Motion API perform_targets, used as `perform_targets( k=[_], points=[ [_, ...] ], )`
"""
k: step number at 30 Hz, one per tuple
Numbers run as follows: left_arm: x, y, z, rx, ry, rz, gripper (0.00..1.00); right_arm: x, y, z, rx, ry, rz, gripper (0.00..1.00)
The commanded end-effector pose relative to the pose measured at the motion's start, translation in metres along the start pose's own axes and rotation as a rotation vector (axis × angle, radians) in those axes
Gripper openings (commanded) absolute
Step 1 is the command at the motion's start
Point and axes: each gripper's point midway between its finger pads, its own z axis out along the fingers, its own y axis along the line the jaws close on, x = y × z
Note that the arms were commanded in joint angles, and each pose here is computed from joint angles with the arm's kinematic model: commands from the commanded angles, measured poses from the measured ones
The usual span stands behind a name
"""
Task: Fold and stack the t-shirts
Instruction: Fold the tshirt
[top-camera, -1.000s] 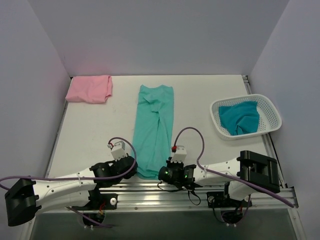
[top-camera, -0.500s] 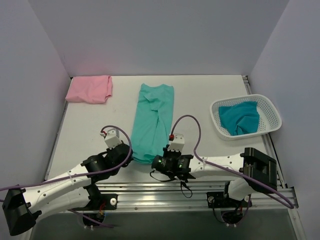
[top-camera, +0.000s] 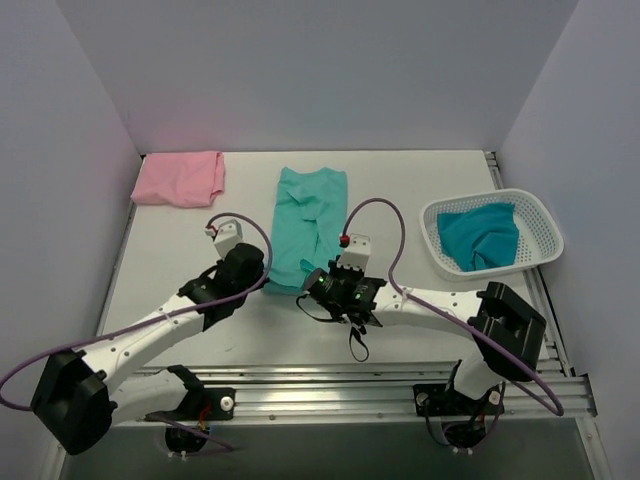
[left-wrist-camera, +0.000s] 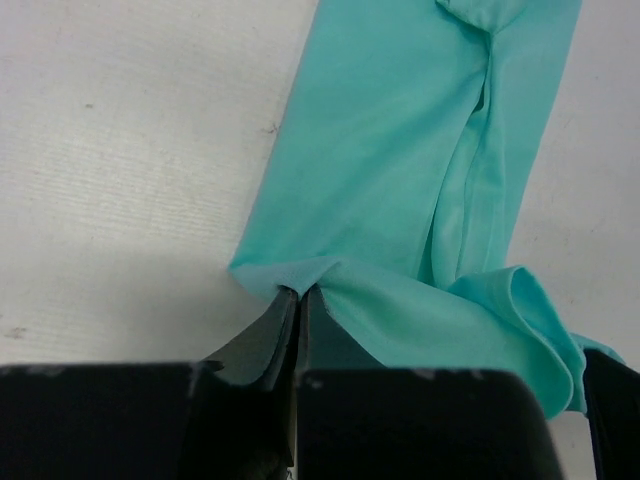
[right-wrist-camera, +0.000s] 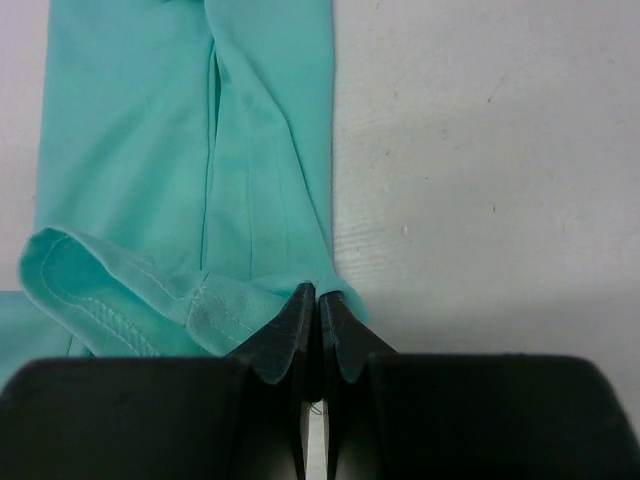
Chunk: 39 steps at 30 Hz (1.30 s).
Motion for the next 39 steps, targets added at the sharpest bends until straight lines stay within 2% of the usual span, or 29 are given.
perform_targets(
  k=[1,5,10,16,23,25,26,27,29,30,32,34,39],
  points=[
    [-0.04,-0.045,0.021,0.109,-0.066,-0.048,0.02,-0.02,0.009,0.018,0.036,-0.046,-0.028,0.0],
    [-0.036,-0.066,0.051,0.149,-0.013,-0.049,0.02,-0.028,0.017,0.034,0.045,-0.036,-0.028,0.0],
    [-0.064,-0.089,0.076,0.177,-0.024,-0.075,0.02,-0.05,0.022,0.059,0.048,-0.038,0.012,0.0],
    [-0.084,-0.086,0.118,0.173,-0.025,-0.116,0.02,-0.064,0.013,0.118,0.083,-0.015,0.074,0.0],
    [-0.084,-0.067,0.19,0.147,0.036,-0.131,0.02,-0.05,0.021,0.173,0.11,0.047,0.05,0.0],
    [-0.084,-0.071,0.205,0.184,0.05,-0.129,0.04,-0.048,0.024,0.183,0.104,0.068,0.041,0.04],
    [-0.083,-0.065,0.223,0.185,0.066,-0.139,0.11,-0.049,0.025,0.19,0.107,0.073,0.045,0.09],
    [-0.079,-0.071,0.228,0.225,0.101,-0.145,0.33,-0.047,0.027,0.192,0.098,0.083,0.041,0.3],
    [-0.071,-0.069,0.244,0.251,0.13,-0.158,0.61,-0.052,0.029,0.193,0.088,0.074,0.044,0.58],
    [-0.077,-0.072,0.247,0.271,0.13,-0.17,0.79,-0.054,0.03,0.191,0.085,0.071,0.047,0.77],
    [-0.081,-0.071,0.249,0.28,0.124,-0.178,0.89,-0.065,0.031,0.186,0.078,0.05,0.06,0.88],
    [-0.09,-0.074,0.244,0.298,0.105,-0.18,0.96,-0.072,0.028,0.181,0.088,0.034,0.06,0.92],
    [-0.121,-0.082,0.228,0.327,0.057,-0.181,0.97,-0.114,0.026,0.154,0.082,-0.046,0.09,0.93]
  ],
)
